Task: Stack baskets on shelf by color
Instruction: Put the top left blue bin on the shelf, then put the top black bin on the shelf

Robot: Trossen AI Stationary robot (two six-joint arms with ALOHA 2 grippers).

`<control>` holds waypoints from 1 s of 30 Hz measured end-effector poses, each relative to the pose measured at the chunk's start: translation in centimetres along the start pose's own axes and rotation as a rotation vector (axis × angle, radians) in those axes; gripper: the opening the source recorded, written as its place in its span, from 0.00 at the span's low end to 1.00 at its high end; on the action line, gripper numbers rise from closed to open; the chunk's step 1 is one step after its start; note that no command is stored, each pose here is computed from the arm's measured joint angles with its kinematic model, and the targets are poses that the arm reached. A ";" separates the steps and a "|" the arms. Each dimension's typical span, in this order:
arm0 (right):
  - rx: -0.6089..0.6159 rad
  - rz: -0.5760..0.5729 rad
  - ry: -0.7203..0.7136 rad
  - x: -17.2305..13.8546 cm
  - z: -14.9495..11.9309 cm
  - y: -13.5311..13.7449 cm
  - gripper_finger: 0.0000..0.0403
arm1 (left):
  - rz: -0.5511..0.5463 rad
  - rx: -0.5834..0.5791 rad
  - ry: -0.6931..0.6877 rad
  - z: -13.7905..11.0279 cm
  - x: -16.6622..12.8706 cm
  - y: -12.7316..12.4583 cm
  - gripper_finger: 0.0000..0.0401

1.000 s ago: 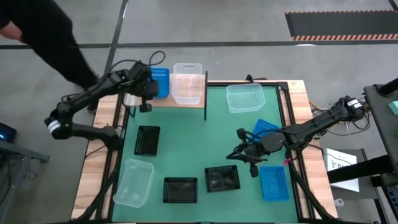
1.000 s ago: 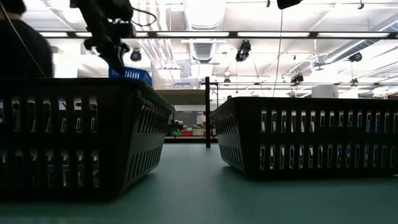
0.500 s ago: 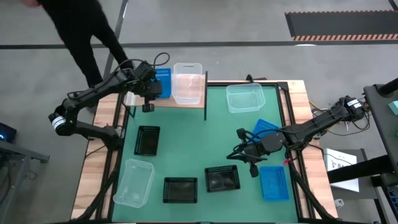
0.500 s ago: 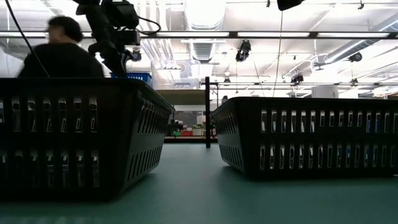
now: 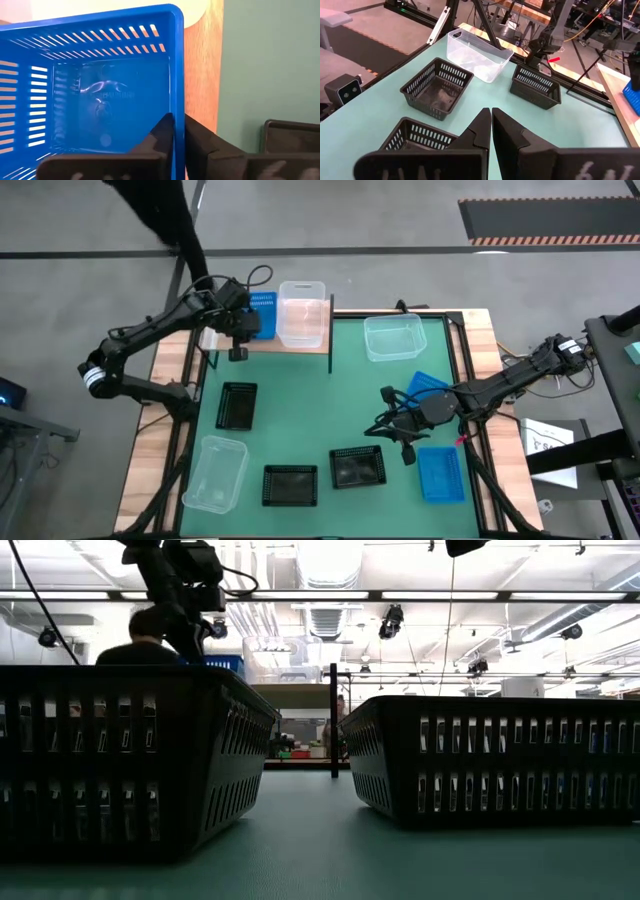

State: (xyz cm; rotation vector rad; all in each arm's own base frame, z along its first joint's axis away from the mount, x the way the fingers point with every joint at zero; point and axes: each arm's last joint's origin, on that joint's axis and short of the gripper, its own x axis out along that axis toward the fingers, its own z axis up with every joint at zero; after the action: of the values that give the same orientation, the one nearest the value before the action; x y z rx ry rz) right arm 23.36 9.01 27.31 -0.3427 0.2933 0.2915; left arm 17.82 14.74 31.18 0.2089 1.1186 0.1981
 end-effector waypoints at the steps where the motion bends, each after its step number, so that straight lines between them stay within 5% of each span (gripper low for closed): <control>1: 0.000 0.000 0.000 0.0 0.0 0.0 0.02 | -0.001 0.000 0.001 0.0 0.0 0.0 0.07; 13: 0.011 0.001 0.000 0.0 0.0 0.0 0.02 | 0.008 -0.070 -0.019 0.3 -0.5 0.0 0.32; 21: 0.026 0.001 0.000 0.0 0.0 0.0 0.02 | 0.023 -0.082 -0.069 0.5 -2.1 -0.9 0.35; 30: 0.041 0.001 0.000 0.0 0.0 0.0 0.02 | 0.042 -0.264 -0.192 0.8 -5.1 -2.3 0.35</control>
State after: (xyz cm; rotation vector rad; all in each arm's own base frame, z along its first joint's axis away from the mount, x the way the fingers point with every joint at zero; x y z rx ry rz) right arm 23.36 9.02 27.31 -0.3020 0.2988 0.2858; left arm 16.45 11.08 35.34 0.0150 0.8876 0.3527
